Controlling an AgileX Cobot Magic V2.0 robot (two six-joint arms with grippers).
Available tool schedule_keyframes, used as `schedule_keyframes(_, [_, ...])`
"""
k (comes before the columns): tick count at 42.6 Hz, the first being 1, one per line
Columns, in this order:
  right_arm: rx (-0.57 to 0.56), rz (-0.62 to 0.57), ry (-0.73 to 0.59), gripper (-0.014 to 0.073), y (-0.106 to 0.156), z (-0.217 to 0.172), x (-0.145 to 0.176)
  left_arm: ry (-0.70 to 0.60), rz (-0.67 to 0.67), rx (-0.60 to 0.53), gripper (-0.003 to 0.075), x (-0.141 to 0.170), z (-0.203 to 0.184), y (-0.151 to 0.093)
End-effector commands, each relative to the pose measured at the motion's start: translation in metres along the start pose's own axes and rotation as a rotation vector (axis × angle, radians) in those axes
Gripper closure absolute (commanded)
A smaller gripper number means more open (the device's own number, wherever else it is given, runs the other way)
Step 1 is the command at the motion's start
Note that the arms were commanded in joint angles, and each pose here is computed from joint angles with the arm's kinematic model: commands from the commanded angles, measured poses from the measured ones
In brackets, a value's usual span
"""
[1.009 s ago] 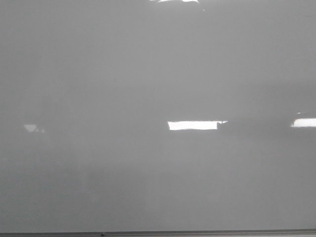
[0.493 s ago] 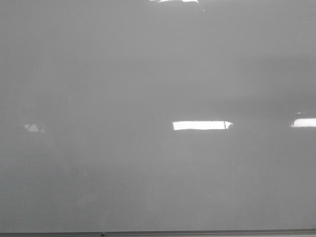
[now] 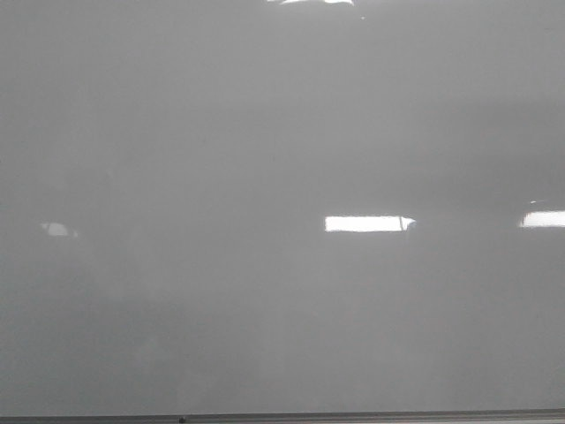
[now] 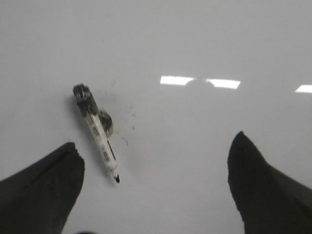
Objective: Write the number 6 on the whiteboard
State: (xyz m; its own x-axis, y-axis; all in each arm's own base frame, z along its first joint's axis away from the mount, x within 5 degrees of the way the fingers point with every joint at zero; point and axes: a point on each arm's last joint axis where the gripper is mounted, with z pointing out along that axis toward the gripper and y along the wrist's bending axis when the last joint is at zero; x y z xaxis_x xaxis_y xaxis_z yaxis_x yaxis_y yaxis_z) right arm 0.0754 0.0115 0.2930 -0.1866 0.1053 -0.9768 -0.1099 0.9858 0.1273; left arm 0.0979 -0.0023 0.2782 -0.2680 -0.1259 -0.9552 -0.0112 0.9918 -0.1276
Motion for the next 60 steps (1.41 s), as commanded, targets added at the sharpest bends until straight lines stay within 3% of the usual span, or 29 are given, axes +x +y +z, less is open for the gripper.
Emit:
schedule_keyframes(1, [0.004,0.006,-0.099,-0.0006,0.001,-0.001,-0.018,-0.010,-0.077,-0.039,0.0135,-0.016,0.021,0.003])
schedule_keyframes(12, [0.004,0.006,-0.098,-0.0006,0.001,-0.001,-0.018,0.109,-0.180,-0.189,0.0135,-0.017,0.081,0.030])
schedule_keyframes(22, [0.004,0.006,-0.098,-0.0006,0.001,-0.001,-0.018,0.208,-0.177,-0.186,0.0135,-0.008,0.131,0.034])
schedule_keyframes(36, [0.004,0.006,-0.098,-0.0006,0.001,-0.001,-0.018,0.194,-0.174,-0.192,0.0148,0.002,0.175,0.042])
schedule_keyframes(51, [0.004,0.006,-0.098,-0.0006,0.001,-0.001,-0.018,0.193,-0.172,-0.195,0.0380,0.010,0.187,0.045])
schedule_keyframes(60, [0.004,0.006,-0.098,-0.0006,0.001,-0.001,-0.018,0.196,-0.169,-0.194,0.0622,0.011,0.187,0.045])
